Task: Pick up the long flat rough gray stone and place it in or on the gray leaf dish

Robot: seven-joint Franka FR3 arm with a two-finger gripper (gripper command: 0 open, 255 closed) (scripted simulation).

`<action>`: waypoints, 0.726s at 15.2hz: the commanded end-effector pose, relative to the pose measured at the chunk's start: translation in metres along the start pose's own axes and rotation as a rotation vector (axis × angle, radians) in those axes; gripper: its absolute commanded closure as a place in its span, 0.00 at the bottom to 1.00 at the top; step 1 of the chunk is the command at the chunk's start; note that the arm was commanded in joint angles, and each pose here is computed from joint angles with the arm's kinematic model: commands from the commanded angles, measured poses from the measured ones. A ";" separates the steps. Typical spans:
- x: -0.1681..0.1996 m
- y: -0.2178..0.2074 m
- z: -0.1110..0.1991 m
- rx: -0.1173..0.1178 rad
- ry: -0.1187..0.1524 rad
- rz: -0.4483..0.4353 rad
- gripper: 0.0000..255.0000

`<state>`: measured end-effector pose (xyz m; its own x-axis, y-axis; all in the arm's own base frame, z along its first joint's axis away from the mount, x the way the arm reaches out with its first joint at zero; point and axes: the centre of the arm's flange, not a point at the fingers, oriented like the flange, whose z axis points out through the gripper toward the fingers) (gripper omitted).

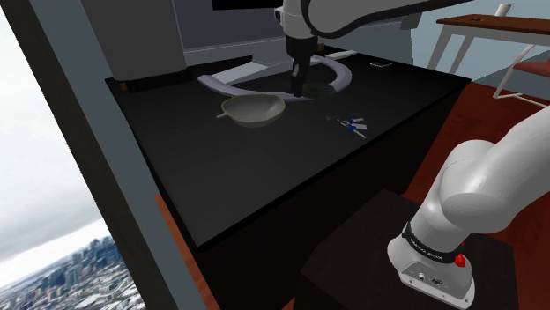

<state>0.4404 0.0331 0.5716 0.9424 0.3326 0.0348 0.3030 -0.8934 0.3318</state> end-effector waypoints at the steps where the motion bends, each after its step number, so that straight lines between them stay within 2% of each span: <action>1: 0.000 0.006 -0.012 -0.001 0.006 0.002 1.00; 11: 0.002 0.023 -0.061 -0.001 0.006 0.002 1.00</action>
<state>0.4408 0.0303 0.6320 0.9420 0.3331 0.0415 0.3013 -0.8935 0.3331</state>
